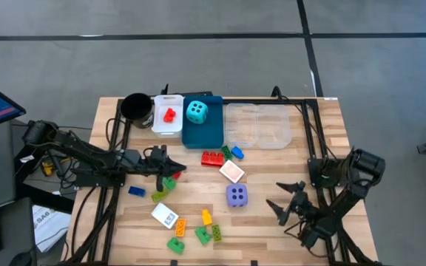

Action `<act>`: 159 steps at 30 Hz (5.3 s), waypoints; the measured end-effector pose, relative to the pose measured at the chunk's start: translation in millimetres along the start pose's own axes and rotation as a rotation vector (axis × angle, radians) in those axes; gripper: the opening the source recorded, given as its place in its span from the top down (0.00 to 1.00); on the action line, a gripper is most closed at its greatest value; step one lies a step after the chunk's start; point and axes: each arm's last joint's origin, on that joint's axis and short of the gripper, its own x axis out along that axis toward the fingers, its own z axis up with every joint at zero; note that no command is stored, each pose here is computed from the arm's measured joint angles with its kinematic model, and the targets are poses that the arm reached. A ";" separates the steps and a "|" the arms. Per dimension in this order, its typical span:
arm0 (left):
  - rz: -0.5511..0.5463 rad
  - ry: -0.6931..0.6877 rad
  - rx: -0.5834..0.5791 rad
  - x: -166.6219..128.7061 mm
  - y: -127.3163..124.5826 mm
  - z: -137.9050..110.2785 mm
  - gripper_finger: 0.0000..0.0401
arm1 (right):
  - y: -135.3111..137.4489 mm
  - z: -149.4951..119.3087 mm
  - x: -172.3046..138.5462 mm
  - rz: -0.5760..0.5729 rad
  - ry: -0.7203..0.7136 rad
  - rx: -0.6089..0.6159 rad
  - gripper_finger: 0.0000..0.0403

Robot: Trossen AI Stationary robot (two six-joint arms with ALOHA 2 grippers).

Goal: Pick & Place Toys
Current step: Put the violet dice into the blue bin

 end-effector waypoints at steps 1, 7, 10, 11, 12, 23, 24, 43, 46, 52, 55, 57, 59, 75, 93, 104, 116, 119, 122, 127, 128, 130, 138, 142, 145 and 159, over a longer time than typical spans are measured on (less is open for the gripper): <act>0.009 -0.004 -0.012 0.0 0.2 0.2 1.00 | -6.1 0.8 -0.4 0.006 0.002 0.007 0.01; 0.019 -0.009 -0.100 -0.2 0.1 0.1 1.00 | -31.0 -0.2 -2.5 0.051 0.038 0.066 0.01; 0.011 -0.006 -0.115 -0.5 -1.4 -0.6 1.00 | -37.0 -0.8 -3.1 0.063 0.085 0.063 0.01; 0.009 -0.005 -0.115 -0.6 -1.8 -0.7 1.00 | -38.7 -0.8 -2.9 0.063 0.108 0.056 0.01; 0.008 -0.004 -0.115 -0.6 -1.9 -0.8 1.00 | -39.5 0.0 -3.0 0.066 0.129 0.047 0.01; 0.009 -0.004 -0.130 -0.6 -1.8 -0.8 1.00 | -30.2 21.5 -6.0 0.243 0.243 -0.102 0.01; 0.009 -0.004 -0.130 -0.6 -1.8 -0.8 1.00 | -30.1 22.9 -5.5 0.264 0.264 -0.122 0.01; 0.020 -0.015 -0.280 -0.6 -1.6 -0.3 1.00 | -65.3 -1.6 5.9 0.390 0.204 -0.157 0.01; 0.059 -0.039 -0.278 -0.6 -0.4 0.3 1.00 | -69.8 -3.4 8.8 0.386 0.197 -0.157 0.01; 0.177 -0.103 -0.275 -1.0 3.3 1.4 1.00 | -72.8 -4.3 9.8 0.388 0.189 -0.165 0.01; 0.185 -0.109 -0.276 -1.0 3.5 1.6 1.00 | -69.8 -2.0 10.0 0.400 0.173 -0.172 0.01; 0.185 -0.109 -0.276 -1.0 3.4 1.6 1.00 | -67.3 0.3 10.6 0.406 0.160 -0.173 0.01; 0.185 -0.109 -0.275 -1.0 3.4 1.6 1.00 | -65.0 2.3 11.5 0.413 0.149 -0.179 0.01; 0.185 -0.108 -0.268 -1.0 3.4 1.6 1.00 | -54.1 5.8 27.9 0.431 0.148 -0.146 0.01; 0.184 -0.109 -0.278 -1.0 3.4 1.6 1.00 | -49.3 -26.2 59.8 0.482 0.183 -0.164 0.01; 0.184 -0.109 -0.279 -1.0 3.4 1.6 1.00 | -40.6 -23.6 89.7 0.582 0.186 -0.171 0.01; 0.184 -0.109 -0.279 -1.0 3.4 1.6 1.00 | -27.8 -15.6 111.2 0.587 0.131 -0.174 0.01; 0.184 -0.109 -0.279 -1.0 3.4 1.6 1.00 | -27.7 -15.0 115.6 0.572 0.131 -0.174 0.01; 0.184 -0.109 -0.279 -1.0 3.4 1.6 1.00 | -28.8 -15.5 120.4 0.548 0.142 -0.184 0.01; 0.184 -0.109 -0.279 -1.0 3.4 1.6 1.00 | -30.2 -17.6 127.5 0.512 0.168 -0.210 0.01; 0.185 -0.109 -0.278 -1.0 3.4 1.6 1.00 | -30.7 -17.9 128.6 0.506 0.173 -0.213 0.01; 0.185 -0.108 -0.278 -1.0 3.4 1.5 1.00 | -31.8 -18.0 130.2 0.496 0.176 -0.216 0.01; 0.186 -0.106 -0.277 -1.0 3.5 1.3 1.00 | -35.2 -15.4 136.1 0.463 0.173 -0.169 0.01; 0.186 -0.106 -0.277 -1.0 3.5 1.3 1.00 | -35.8 -15.9 137.0 0.476 0.185 -0.176 0.01; 0.186 -0.106 -0.277 -1.0 3.5 1.3 1.00 | -36.2 -16.0 138.0 0.501 0.201 -0.167 0.01; 0.164 -0.094 -0.276 -2.0 -0.8 -0.4 1.00 | -42.4 -18.4 145.4 0.547 0.282 -0.159 0.01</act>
